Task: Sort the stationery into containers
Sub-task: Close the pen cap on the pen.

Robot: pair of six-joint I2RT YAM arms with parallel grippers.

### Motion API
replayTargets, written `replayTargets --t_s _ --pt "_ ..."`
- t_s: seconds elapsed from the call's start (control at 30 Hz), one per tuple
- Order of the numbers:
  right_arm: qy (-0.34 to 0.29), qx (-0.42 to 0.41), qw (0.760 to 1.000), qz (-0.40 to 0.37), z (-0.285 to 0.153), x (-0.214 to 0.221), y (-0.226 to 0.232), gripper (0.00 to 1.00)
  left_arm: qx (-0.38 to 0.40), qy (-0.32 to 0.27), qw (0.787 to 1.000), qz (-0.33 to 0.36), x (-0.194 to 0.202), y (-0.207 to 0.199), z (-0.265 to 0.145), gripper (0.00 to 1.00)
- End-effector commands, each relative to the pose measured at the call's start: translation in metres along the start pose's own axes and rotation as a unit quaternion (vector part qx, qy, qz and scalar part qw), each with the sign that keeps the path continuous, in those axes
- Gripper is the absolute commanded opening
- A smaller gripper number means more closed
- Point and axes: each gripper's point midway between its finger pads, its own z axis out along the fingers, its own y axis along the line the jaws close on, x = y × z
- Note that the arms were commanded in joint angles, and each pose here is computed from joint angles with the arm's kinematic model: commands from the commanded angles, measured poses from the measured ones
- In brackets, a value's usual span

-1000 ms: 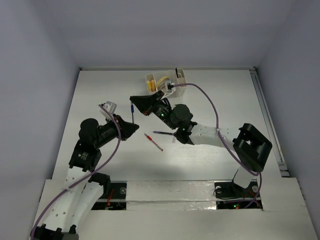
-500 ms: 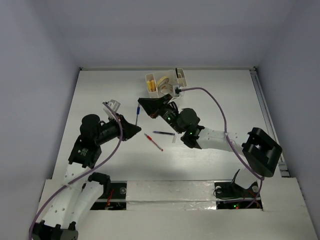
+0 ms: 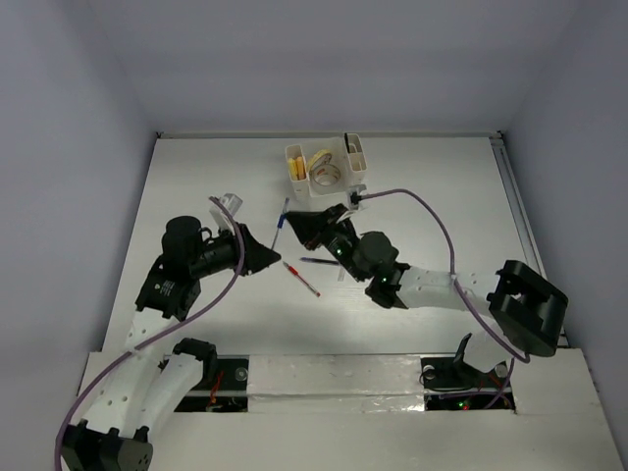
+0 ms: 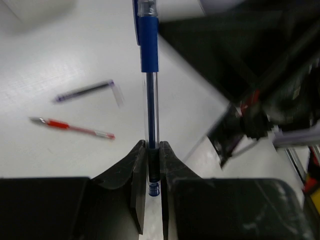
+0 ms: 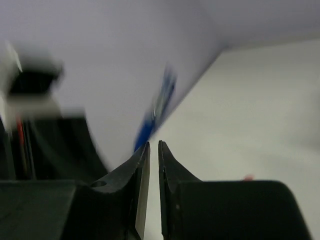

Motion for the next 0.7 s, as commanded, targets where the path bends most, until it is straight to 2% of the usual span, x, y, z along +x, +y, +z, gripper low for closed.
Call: replayTargets --t_s 0.0,0.23,0.37,0.4,0.53,0.6,0.63,0.67 --pt "0.245 -0.067 0.967 -0.024 -0.075 0.139 0.024 0.00 0.024 -0.202 0.971 0.123 -0.117 -0.043 -0.018 0.00" --pt "0.265 -0.094 0.960 0.003 -0.082 0.149 0.046 0.00 0.034 -0.198 0.972 0.119 -0.119 -0.046 -0.014 0.00" --pt "0.217 -0.067 0.974 -0.012 -0.074 0.117 0.045 0.00 0.014 -0.190 0.974 0.120 -0.110 -0.037 -0.016 0.00" --pt "0.216 -0.042 0.975 -0.023 -0.070 0.111 0.032 0.00 0.011 -0.191 0.973 0.126 -0.108 -0.037 -0.019 0.00" --pt "0.210 -0.038 0.975 -0.054 -0.068 0.077 0.019 0.00 -0.007 -0.185 0.974 0.128 -0.097 -0.030 -0.022 0.00" --pt "0.241 -0.062 0.967 -0.063 -0.072 0.063 0.024 0.13 -0.009 -0.181 0.976 0.124 -0.089 -0.025 -0.021 0.00" --pt "0.248 -0.063 0.963 -0.083 -0.068 0.054 0.015 0.32 -0.007 -0.178 0.976 0.122 -0.086 -0.024 -0.020 0.00" --pt "0.257 -0.074 0.959 -0.092 -0.068 0.050 0.017 0.43 -0.004 -0.173 0.978 0.119 -0.081 -0.022 -0.019 0.00"
